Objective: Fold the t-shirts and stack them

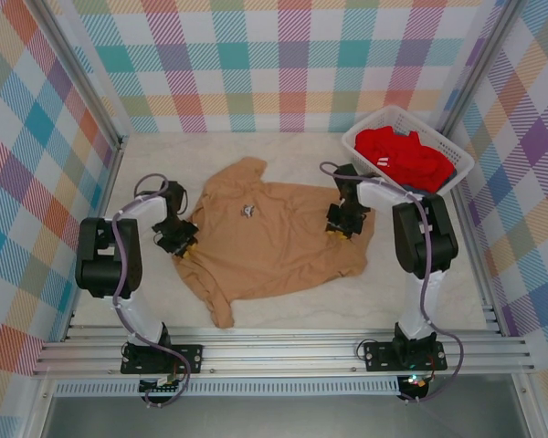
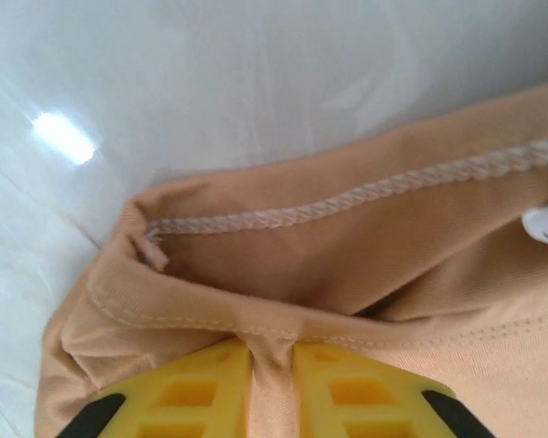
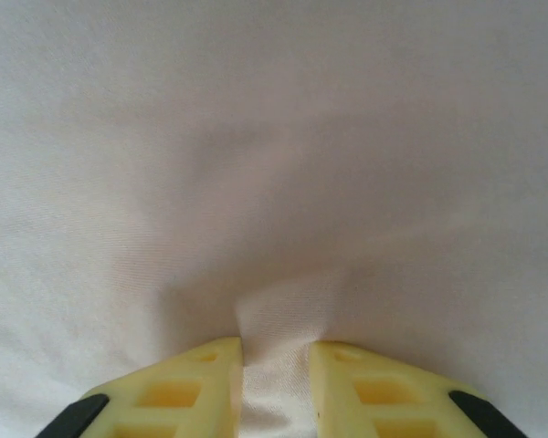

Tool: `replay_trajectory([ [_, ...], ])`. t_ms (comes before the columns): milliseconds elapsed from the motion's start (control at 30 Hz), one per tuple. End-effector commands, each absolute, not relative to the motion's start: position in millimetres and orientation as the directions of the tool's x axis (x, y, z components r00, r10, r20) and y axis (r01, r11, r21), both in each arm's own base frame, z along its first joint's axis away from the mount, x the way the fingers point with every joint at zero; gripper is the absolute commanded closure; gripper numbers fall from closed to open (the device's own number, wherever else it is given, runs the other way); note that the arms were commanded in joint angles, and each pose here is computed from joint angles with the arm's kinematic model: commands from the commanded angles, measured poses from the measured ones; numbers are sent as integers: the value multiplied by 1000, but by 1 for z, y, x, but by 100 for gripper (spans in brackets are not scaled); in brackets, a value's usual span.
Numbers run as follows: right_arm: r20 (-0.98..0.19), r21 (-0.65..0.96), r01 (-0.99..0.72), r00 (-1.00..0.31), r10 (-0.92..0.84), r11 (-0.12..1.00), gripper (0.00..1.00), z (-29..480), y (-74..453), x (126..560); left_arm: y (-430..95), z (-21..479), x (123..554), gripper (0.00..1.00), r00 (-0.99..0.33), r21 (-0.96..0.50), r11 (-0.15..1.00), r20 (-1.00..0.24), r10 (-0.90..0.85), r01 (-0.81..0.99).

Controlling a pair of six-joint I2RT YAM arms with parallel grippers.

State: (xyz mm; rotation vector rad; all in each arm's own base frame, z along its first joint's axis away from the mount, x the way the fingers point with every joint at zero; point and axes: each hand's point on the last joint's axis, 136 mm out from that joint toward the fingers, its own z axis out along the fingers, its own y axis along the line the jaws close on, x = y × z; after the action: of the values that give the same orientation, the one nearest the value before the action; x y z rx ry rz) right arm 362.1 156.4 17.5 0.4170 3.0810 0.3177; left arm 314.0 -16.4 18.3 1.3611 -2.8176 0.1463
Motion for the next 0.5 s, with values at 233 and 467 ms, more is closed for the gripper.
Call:
replay_trajectory([
  [233,59,240,221,-975,213,945,86,11,188,367,61,77,376,87,-550,-32,562,-163,-819,-827],
  [467,140,247,102,-988,69,964,89,-3,228,286,38,145,434,61,-479,-285,548,-279,-832,-787],
])
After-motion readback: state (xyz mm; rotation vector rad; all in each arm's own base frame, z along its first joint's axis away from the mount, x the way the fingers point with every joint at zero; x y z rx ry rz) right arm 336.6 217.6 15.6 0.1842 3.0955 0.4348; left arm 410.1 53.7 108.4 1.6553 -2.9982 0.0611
